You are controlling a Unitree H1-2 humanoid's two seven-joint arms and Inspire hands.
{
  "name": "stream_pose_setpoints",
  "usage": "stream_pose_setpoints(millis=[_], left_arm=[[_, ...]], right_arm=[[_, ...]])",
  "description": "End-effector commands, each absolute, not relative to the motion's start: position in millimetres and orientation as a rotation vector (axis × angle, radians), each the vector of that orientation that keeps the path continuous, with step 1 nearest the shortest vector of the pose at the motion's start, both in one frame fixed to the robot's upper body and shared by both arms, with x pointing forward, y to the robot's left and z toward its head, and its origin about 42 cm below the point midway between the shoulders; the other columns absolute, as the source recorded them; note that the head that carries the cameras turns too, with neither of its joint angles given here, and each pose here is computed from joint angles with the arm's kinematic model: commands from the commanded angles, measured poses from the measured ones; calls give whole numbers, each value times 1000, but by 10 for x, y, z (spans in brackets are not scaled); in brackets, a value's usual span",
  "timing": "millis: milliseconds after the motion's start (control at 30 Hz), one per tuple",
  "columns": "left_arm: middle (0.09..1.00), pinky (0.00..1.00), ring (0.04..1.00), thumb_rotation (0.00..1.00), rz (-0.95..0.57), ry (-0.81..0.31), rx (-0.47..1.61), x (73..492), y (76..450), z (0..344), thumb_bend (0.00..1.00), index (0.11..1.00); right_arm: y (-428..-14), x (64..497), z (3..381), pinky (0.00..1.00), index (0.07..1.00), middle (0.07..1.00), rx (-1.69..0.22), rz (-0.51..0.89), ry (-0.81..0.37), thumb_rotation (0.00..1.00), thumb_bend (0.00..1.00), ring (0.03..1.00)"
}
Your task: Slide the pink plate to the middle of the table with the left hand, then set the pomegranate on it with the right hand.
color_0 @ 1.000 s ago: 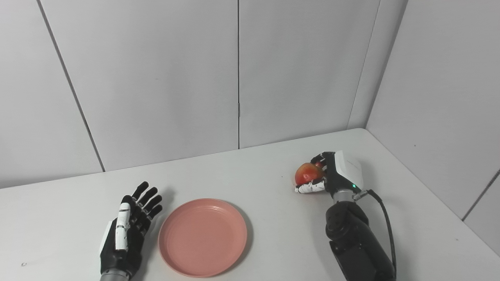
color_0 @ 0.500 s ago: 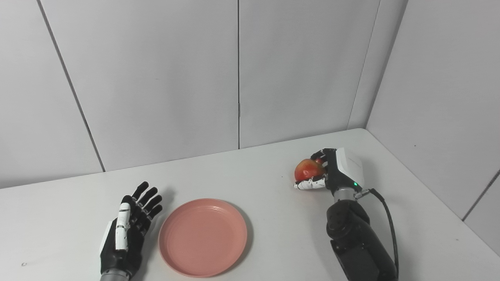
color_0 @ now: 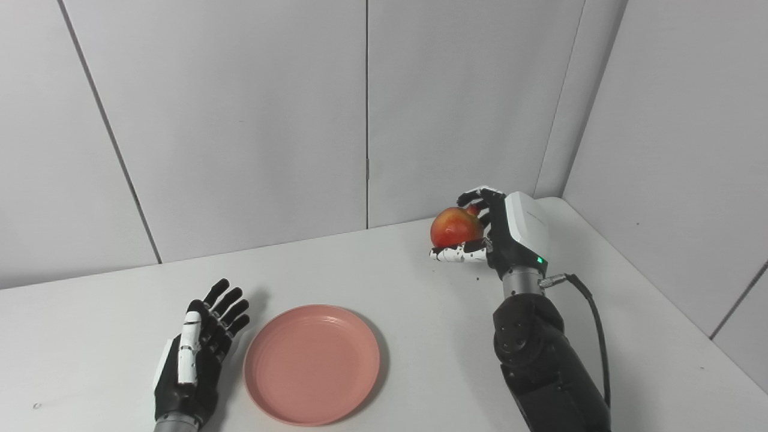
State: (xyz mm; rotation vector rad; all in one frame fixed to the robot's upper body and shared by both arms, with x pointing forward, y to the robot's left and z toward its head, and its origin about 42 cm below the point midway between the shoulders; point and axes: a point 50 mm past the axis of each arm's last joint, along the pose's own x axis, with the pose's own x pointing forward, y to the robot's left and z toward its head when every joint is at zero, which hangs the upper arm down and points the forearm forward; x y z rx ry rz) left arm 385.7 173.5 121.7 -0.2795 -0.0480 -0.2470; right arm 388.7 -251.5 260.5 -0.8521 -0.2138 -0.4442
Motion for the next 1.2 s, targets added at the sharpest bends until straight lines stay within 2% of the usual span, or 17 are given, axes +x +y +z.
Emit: stream_pose_setpoints(millis=[0,200,600,900,1167], left_arm=[[865,863,859,1000,-220,43,-290,3670,1704,922,386,846],[863,863,857,1000,-225,34,-268,3622,1592,955,389,850],[869,861,859,1000,-221,26,-249,3574,1401,997,403,854],[863,857,855,1000,-205,23,-242,3574,1285,1031,409,851],[858,855,846,1000,-190,26,-253,3573,1166,1065,416,848]], right_arm=[[-2399,3853,2864,360,546,491,-854,-438,-330,0,512,384],[-2060,3753,2944,360,536,499,-854,-341,-418,0,514,390],[-1527,3751,2858,334,558,494,-860,-152,-482,0,509,371],[-1231,3723,2759,313,557,489,-854,-39,-482,0,509,363],[-1142,3695,2618,312,554,495,-861,34,-461,0,509,368]])
